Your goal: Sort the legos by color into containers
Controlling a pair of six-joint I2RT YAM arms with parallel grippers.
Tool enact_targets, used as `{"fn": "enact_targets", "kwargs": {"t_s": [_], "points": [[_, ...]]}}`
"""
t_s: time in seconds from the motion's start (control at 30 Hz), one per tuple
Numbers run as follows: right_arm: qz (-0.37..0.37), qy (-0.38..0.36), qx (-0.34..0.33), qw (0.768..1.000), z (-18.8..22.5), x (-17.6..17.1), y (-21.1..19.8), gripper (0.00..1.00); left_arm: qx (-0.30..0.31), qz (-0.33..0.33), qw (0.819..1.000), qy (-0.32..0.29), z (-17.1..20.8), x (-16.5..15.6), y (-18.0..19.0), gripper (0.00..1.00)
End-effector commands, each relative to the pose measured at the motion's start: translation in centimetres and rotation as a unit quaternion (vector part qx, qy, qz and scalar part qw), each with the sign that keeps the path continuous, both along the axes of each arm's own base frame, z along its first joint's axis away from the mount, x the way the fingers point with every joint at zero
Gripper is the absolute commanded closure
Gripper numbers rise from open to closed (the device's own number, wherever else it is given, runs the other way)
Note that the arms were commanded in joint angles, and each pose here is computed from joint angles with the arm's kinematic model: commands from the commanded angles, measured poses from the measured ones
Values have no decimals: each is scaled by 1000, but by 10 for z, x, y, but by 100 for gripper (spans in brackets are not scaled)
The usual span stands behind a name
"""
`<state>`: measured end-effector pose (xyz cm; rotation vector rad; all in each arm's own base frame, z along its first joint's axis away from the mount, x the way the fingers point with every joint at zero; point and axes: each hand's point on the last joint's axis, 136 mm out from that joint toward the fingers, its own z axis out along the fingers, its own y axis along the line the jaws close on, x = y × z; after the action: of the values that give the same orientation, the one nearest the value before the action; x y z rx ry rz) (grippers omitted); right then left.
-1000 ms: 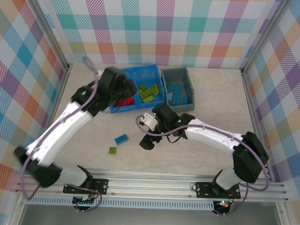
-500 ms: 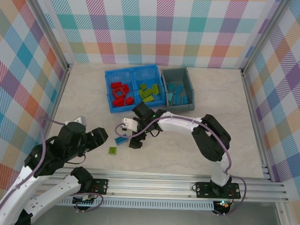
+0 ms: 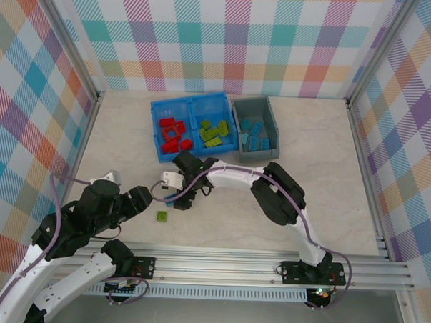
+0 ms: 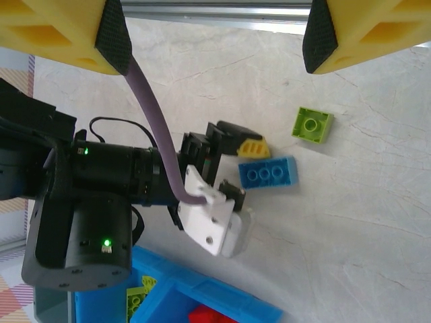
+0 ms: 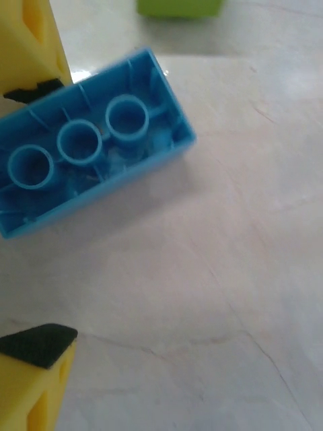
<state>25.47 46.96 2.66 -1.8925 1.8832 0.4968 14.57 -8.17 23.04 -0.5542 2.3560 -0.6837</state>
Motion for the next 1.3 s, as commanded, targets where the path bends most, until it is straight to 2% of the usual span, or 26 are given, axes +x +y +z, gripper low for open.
{"fn": "enact_targets", "kwargs": {"t_s": [0.0, 0.13, 0.33, 0.47, 0.57, 0.7, 0.83, 1.03, 1.13, 1.27], "points": [[-15, 27, -10, 999, -9, -5, 6, 27, -16, -4, 1000, -15, 8, 1, -3, 30], [-16, 44, -16, 999, -9, -8, 10, 52, -19, -2, 1000, -20, 10, -1, -1, 30], [-20, 54, -14, 998, -8, -12, 17, 57, -20, 5, 1000, -21, 9, -6, 5, 30], [-24, 65, -16, 997, -8, -14, 21, 72, -17, 8, 1000, -21, 8, -9, 9, 30], [-32, 66, -6, 997, 0, -14, 21, 80, -16, 11, 1000, -24, 9, -10, 11, 30], [-43, 54, 19, 997, 23, -14, 17, 81, -17, 15, 999, -28, 11, -10, 13, 29], [-77, 41, 62, 994, 66, -8, 3, 82, -36, -2, 999, -33, 18, -4, 0, 29], [-191, 35, 132, 972, 138, 20, -68, 82, -78, -86, 993, -34, 45, 24, -59, 29], [-275, 27, 158, 948, 166, 41, -124, 80, -78, -123, 989, -29, 53, 45, -94, 31], [-412, 20, 159, 897, 184, 79, -200, 79, -55, -163, 984, -51, 63, 70, -141, 31]]}}
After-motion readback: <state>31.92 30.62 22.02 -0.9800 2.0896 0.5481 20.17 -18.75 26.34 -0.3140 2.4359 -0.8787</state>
